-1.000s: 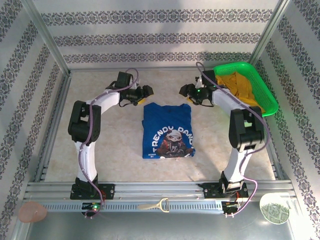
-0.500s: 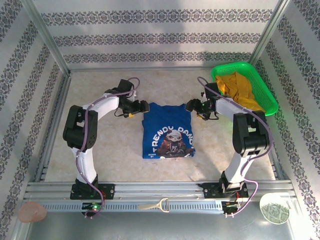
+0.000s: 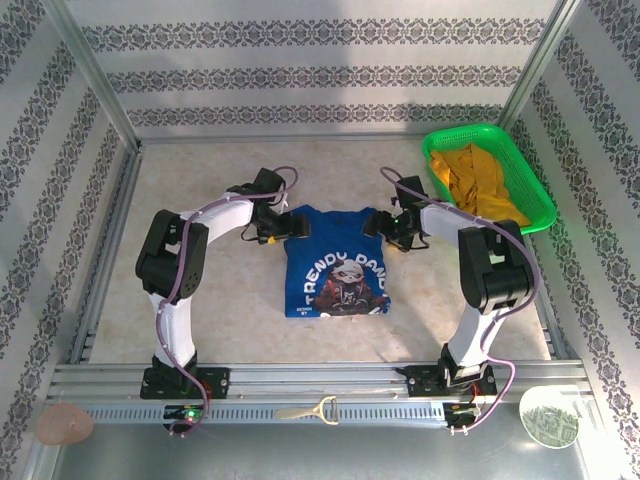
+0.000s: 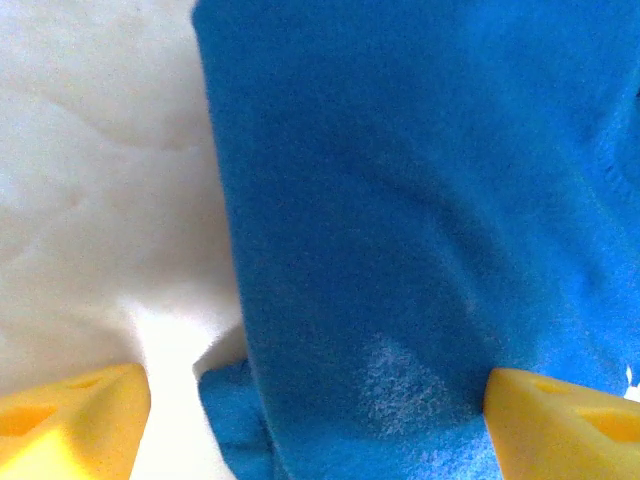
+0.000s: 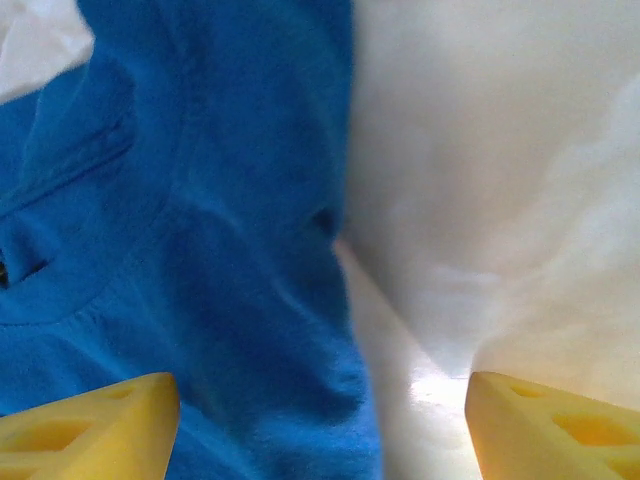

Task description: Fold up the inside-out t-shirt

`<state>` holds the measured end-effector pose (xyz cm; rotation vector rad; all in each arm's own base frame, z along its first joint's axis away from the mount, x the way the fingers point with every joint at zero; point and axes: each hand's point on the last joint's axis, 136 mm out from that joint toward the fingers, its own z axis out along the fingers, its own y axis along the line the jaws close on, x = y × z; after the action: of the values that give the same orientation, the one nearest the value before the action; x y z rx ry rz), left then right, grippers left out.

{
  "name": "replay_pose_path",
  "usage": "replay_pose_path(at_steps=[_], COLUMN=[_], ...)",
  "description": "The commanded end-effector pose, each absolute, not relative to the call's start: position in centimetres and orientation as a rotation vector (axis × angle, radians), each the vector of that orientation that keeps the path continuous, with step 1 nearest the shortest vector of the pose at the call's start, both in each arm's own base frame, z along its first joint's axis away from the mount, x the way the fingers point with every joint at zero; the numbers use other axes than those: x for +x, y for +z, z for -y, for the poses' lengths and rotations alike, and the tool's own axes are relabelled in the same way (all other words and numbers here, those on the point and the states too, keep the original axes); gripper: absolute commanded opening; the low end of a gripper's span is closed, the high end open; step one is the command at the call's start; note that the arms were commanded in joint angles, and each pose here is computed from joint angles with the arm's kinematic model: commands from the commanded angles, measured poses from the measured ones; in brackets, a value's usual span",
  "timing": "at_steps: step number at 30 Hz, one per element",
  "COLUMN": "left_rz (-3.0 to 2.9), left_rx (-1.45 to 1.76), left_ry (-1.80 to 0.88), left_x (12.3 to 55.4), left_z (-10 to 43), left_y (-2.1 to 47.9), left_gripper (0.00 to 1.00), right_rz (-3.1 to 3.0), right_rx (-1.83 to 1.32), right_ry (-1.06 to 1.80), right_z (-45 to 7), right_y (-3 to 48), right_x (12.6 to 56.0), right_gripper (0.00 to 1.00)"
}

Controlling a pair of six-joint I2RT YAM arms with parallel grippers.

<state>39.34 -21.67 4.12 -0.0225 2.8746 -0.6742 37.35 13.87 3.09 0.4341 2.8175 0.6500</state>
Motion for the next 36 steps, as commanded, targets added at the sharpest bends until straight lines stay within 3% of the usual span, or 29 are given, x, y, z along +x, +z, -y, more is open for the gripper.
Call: replay_pose_path(at_steps=[1, 13, 25, 36], left_rz=[-2.878, -2.805, -2.663, -2.688], left_rx=[-0.015, 0.004, -0.074, -0.091], left_ry=[-0.683, -0.906, -1.122, -1.089], left_x=[39.1, 39.4, 40.4, 40.4], left_z=[22.8, 26.0, 27.8, 27.9], left_y=[3.2, 3.8, 4.7, 5.1], left_gripper=[0.87, 0.86, 0.80, 0.77], right_rz=[-2.840, -2.782, -2.713, -2.717], right_rx=[0.410, 0.325, 0.471, 0.470], right_ry=[0.627, 0.808, 0.934, 0.964], right_z=[-15.0, -18.8, -17.7, -18.0], right_y=[2.3, 3.7, 2.8, 2.5], right_x=[37.1, 38.4, 39.4, 39.3], right_gripper=[0.76, 0.72, 0.68, 0.64])
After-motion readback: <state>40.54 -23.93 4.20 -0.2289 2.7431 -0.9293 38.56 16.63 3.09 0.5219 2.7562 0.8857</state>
